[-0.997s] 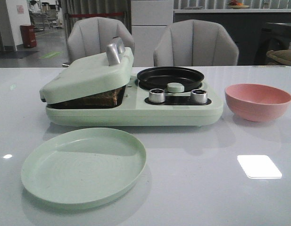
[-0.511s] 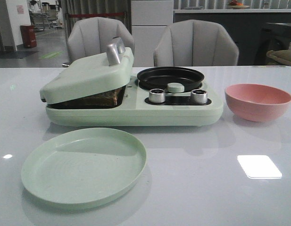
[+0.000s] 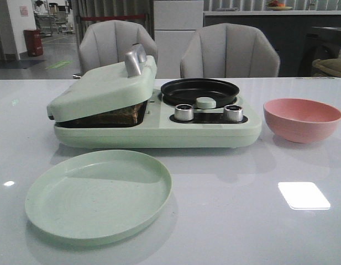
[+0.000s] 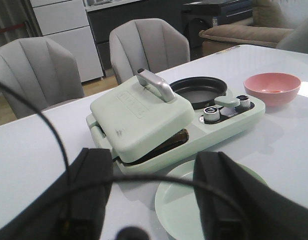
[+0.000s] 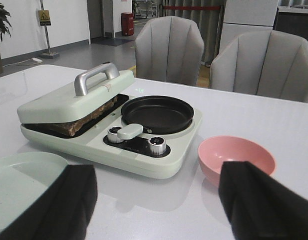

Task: Make breakfast with bread and shrimp
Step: 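Release the lid handle and withdraw the left gripper, then reach the right gripper down to the rim of the pink bowl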

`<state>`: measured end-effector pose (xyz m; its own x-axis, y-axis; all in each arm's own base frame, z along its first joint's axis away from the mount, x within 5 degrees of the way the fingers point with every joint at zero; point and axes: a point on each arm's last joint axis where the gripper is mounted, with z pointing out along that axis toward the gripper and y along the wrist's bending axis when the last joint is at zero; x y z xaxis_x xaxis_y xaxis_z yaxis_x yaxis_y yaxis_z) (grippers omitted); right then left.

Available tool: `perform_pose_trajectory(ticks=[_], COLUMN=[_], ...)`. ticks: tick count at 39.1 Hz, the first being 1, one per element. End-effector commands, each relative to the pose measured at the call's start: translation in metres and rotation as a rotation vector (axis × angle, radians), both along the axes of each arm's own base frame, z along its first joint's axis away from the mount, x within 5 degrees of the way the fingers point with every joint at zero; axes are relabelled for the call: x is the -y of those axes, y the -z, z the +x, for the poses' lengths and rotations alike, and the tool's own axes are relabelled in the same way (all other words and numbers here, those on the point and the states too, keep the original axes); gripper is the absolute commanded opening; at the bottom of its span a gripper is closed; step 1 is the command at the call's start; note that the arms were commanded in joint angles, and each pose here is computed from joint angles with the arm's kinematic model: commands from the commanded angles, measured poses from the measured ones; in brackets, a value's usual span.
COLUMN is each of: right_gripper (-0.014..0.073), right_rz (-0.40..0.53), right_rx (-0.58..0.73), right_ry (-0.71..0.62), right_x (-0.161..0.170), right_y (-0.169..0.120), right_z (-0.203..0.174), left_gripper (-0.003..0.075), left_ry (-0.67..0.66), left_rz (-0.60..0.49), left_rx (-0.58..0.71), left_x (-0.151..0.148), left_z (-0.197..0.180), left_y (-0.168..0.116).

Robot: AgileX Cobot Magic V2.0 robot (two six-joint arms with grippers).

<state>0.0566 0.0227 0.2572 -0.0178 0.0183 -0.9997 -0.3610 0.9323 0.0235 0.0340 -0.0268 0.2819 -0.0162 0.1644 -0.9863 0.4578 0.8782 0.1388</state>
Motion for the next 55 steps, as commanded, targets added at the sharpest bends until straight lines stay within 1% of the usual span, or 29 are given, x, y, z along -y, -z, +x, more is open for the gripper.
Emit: perform_pose_trajectory(ticks=[1,4,11,13,23,25,30,32,33,36,45,48,51,55], right_gripper=[0.0602,0.0602,0.0602,0.0602,0.0602,0.0602,0.0602,0.0602,0.0602,0.0602,0.0602,0.0602,0.0602,0.0602], right_rz=[0.028,0.031,0.049,0.051,0.056,0.048,0.028,0.023,0.02,0.019,-0.004,0.03,0.109,0.117], right_rx=[0.095,0.103,0.15,0.154,0.17,0.155,0.107,0.088,0.078,0.075,-0.005,-0.06,-0.138,-0.194], right_ry=[0.016,0.017,0.025,0.026,0.028,0.026,0.021,0.019,0.019,0.02,0.015,0.016,0.032,0.071], right_x=[0.002,0.002,0.003,0.003,0.003,0.002,-0.002,-0.005,-0.008,-0.01,-0.015,-0.017,-0.018,-0.016], right_y=[-0.016,-0.017,-0.021,-0.021,-0.025,-0.027,-0.044,-0.055,-0.067,-0.077,-0.072,-0.077,-0.086,-0.098], right_z=[-0.001,-0.001,-0.001,-0.001,-0.001,0.001,0.011,0.018,0.026,0.034,0.045,0.051,0.06,0.074], left_gripper=[0.0373,0.0313,0.0105,0.0116,0.0114,0.0114,0.0114,0.0114,0.0114,0.0114,0.0114,0.0114,0.0114,0.0114], left_ry=[-0.027,-0.027,-0.027,-0.027,-0.027,-0.026,-0.016,-0.016,-0.015,-0.015,-0.015,-0.015,-0.015,-0.015], left_rz=[-0.086,-0.086,-0.086,-0.086,-0.086,-0.085,-0.074,-0.074,-0.074,-0.074,-0.074,-0.074,-0.073,-0.073], left_rx=[0.068,0.068,0.068,0.068,0.069,0.067,0.043,0.043,0.043,0.043,0.043,0.043,0.041,0.041], left_x=[-0.002,-0.002,-0.002,-0.002,-0.002,-0.002,-0.001,-0.001,-0.001,-0.001,-0.001,-0.001,-0.001,-0.001], left_z=[0.002,0.002,0.002,0.002,0.002,0.002,0.001,0.001,0.001,0.001,0.001,0.001,0.001,0.001], left_y=[-0.012,-0.012,-0.012,-0.012,-0.012,-0.012,-0.01,-0.01,-0.01,-0.01,-0.01,-0.01,-0.01,-0.01])
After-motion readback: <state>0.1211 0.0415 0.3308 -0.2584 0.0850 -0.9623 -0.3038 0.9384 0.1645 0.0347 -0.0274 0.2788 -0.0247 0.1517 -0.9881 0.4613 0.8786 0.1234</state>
